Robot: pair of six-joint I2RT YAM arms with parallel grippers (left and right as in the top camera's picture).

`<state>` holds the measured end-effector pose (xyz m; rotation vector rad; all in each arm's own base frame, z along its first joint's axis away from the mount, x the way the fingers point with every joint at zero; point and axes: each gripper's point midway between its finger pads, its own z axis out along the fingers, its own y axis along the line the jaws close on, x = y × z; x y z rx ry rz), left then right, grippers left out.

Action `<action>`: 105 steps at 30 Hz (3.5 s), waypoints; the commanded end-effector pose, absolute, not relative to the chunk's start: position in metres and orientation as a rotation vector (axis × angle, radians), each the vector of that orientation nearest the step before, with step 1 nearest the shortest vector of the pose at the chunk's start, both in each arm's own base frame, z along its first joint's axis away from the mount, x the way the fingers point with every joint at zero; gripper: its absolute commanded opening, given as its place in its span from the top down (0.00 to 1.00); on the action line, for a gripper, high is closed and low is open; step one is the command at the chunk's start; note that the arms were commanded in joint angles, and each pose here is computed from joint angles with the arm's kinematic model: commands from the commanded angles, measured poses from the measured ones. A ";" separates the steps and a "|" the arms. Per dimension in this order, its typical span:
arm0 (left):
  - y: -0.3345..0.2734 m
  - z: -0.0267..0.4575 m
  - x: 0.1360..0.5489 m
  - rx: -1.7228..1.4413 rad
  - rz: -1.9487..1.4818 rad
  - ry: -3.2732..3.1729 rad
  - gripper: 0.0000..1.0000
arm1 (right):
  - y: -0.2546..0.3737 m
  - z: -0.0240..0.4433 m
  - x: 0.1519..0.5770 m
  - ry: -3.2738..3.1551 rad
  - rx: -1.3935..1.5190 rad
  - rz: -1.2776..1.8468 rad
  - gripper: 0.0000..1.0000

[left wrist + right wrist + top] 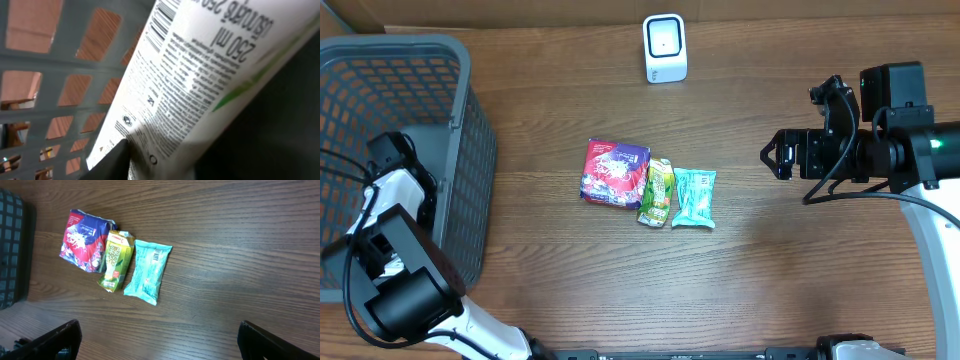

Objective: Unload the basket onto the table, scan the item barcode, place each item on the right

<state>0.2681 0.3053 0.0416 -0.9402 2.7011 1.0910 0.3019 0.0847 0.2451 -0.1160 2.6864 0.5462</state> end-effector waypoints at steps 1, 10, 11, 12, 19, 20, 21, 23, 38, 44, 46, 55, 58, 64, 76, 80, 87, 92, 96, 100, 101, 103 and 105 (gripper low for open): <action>0.286 0.004 0.250 -0.994 0.976 2.786 0.67 | 0.087 0.243 0.300 2.693 -0.132 0.552 0.00; 0.262 -0.022 0.259 -0.956 0.855 2.844 0.96 | 0.086 0.243 0.301 2.693 -0.130 0.543 0.00; 0.261 -0.020 0.264 -0.939 0.855 2.841 0.96 | 0.086 0.243 0.301 2.693 -0.130 0.543 0.00; 0.260 -0.017 0.270 -0.919 0.854 2.835 0.96 | 0.086 0.243 0.301 2.692 -0.130 0.543 0.00; 0.229 0.008 0.325 -0.769 0.681 2.856 0.96 | 0.086 0.244 0.303 2.685 -0.132 0.543 0.00; 0.221 0.015 0.335 -0.763 0.613 2.860 0.96 | 0.086 0.244 0.303 2.683 -0.132 0.542 0.00; 0.215 0.022 0.344 -0.765 0.550 2.860 0.96 | 0.086 0.244 0.303 2.682 -0.132 0.542 0.00; 0.203 0.043 0.363 -0.751 0.386 2.860 0.96 | 0.086 0.244 0.303 2.681 -0.133 0.542 0.00; 0.188 0.135 0.403 -0.776 0.130 2.764 0.96 | 0.086 0.244 0.303 2.682 -0.133 0.542 0.00; 0.186 0.136 0.398 -0.858 0.118 2.761 0.96 | 0.086 0.244 0.303 2.682 -0.133 0.542 0.00; 0.184 0.130 0.395 -0.895 0.111 2.770 0.96 | 0.086 0.244 0.303 2.683 -0.132 0.542 0.00; 0.172 0.076 0.379 -0.980 0.051 2.819 0.64 | 0.086 0.244 0.303 2.683 -0.133 0.542 0.00; 0.168 0.060 0.371 -0.978 0.050 2.847 0.56 | 0.086 0.244 0.303 2.682 -0.133 0.542 0.00; 0.168 0.039 0.358 -0.865 0.095 2.920 0.47 | 0.086 0.244 0.303 2.681 -0.133 0.542 0.00; 0.205 0.027 0.352 -0.769 0.429 2.884 0.22 | 0.086 0.244 0.303 2.682 -0.133 0.542 0.00; 0.208 0.026 0.353 -0.736 0.453 2.882 0.29 | 0.086 0.244 0.303 2.682 -0.133 0.542 0.00; 0.199 0.007 0.338 -0.739 0.429 2.926 0.59 | 0.086 0.244 0.304 2.676 -0.134 0.541 0.00; 0.192 0.001 0.334 -0.762 0.385 2.936 0.96 | 0.086 0.245 0.306 2.667 -0.136 0.540 0.00; 0.194 0.007 0.337 -0.786 0.385 2.922 0.96 | 0.086 0.245 0.307 2.666 -0.136 0.540 0.00; 0.202 0.040 0.355 -0.812 0.387 2.872 0.96 | 0.086 0.245 0.307 2.666 -0.136 0.540 0.00; 0.205 0.055 0.361 -0.811 0.388 2.856 0.96 | 0.086 0.245 0.307 2.666 -0.136 0.540 0.00; 0.211 0.087 0.376 -0.806 0.392 2.815 0.96 | 0.086 0.246 0.307 2.665 -0.137 0.540 0.00; 0.217 0.129 0.390 -0.800 0.397 2.755 0.96 | 0.086 0.246 0.307 2.664 -0.137 0.540 0.00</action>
